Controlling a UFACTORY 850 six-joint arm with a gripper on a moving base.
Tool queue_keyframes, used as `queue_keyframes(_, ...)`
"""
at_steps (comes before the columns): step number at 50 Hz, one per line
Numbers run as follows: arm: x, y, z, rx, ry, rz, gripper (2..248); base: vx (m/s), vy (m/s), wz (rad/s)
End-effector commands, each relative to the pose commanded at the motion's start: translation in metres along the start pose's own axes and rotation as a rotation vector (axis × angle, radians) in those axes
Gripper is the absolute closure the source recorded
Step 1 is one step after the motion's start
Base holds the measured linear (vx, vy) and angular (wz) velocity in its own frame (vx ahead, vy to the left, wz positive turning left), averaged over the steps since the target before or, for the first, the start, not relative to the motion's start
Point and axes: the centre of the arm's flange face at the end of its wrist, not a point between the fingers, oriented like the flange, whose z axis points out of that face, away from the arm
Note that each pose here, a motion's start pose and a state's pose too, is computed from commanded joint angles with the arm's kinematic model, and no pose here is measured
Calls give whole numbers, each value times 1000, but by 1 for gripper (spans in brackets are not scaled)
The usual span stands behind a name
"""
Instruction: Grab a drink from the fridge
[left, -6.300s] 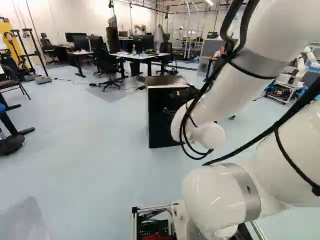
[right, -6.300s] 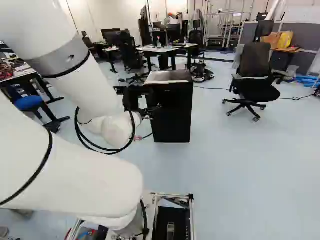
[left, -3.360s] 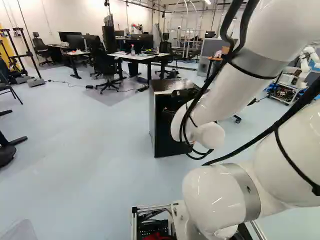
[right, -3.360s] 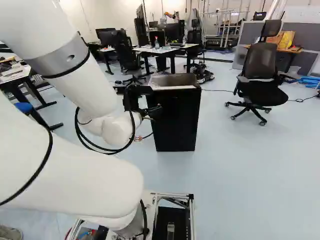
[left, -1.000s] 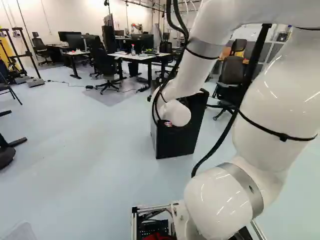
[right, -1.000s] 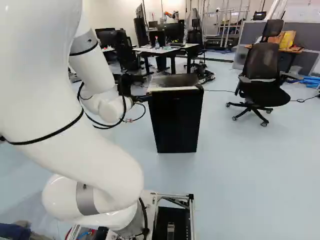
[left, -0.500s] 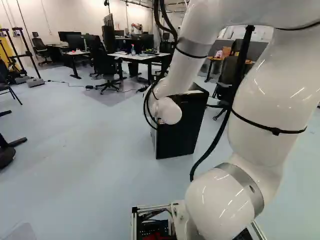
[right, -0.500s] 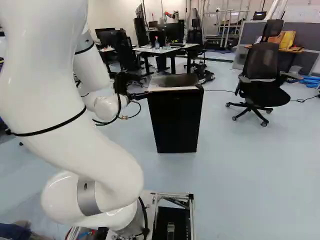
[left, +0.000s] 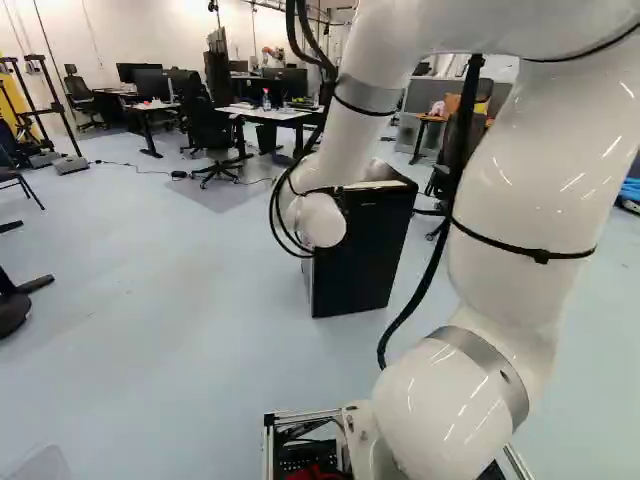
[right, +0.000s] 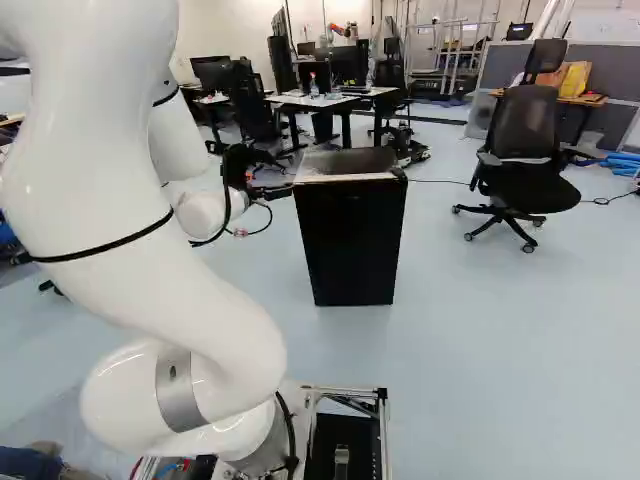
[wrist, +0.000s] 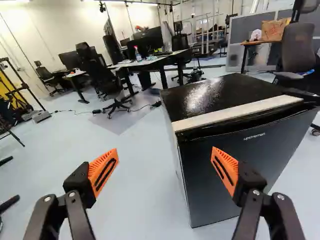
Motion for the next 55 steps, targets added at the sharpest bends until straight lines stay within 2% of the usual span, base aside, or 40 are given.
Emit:
queue_keyframes(20, -5, -22, 11, -55, -4, 56, 3, 0, 0, 0)
queue_keyframes(55, -19, -57, 10, -154, -24, 152, 3, 0, 0, 0)
